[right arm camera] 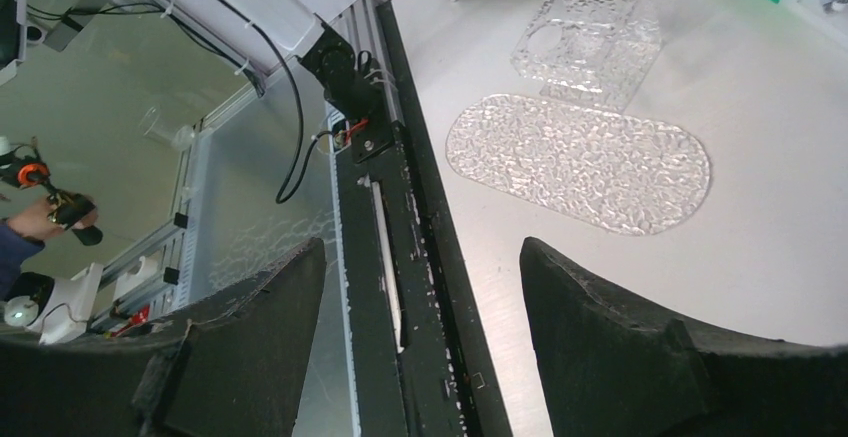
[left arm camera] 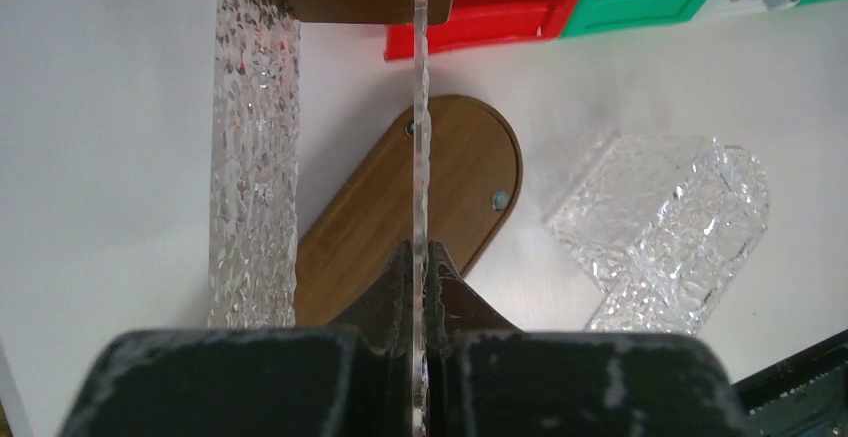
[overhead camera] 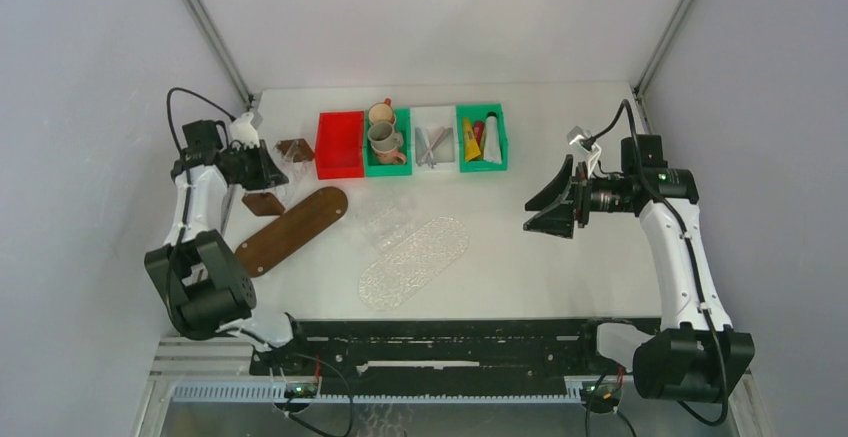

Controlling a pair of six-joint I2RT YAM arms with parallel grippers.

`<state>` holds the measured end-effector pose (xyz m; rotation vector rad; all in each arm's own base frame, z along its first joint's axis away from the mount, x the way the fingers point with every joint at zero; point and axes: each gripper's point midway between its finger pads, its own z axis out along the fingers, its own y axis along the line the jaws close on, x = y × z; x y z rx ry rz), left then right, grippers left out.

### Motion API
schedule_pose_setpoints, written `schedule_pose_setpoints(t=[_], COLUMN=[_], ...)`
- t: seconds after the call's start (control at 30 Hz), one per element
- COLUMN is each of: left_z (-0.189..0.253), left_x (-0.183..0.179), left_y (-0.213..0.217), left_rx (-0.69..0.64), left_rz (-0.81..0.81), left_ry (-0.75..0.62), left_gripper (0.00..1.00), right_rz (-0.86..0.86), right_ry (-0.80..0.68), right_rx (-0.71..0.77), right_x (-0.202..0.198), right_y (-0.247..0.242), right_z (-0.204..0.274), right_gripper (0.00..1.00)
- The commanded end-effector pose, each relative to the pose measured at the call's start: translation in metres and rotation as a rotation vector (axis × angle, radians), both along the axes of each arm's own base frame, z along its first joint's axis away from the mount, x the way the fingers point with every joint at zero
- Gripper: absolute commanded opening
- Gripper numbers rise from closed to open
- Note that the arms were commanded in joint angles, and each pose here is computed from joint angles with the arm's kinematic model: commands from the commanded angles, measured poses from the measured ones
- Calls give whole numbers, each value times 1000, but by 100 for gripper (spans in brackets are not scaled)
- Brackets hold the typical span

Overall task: Prepare toiletry sets of a toothbrush and toothpaste on the tray
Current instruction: Place the toothpaste holder at the center of the board.

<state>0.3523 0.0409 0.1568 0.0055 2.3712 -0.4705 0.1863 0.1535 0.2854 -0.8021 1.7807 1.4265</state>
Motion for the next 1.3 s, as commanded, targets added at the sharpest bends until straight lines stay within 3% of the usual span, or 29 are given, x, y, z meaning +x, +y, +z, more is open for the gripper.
schedule_pose_setpoints(t=[0.0, 0.37, 0.9, 1.27], left_z=[53, 47, -6, -29], left_x=[47, 60, 62, 65], left_y=[19, 42, 62, 60], left_rx=[27, -353, -450, -525], left_rz=[-86, -145, -94, -92], left_ry=[-231, -193, -32, 19], left_gripper=[0, 0, 1, 8], right_rz=[27, 56, 50, 51], right_ry=[-16, -7, 0, 15], right_rx=[-6, -27, -53, -68], right_x=[-1, -3, 1, 5], right_y=[6, 11, 11, 11], right_z=[-1, -6, -13, -19], right_gripper=[79, 79, 78, 78])
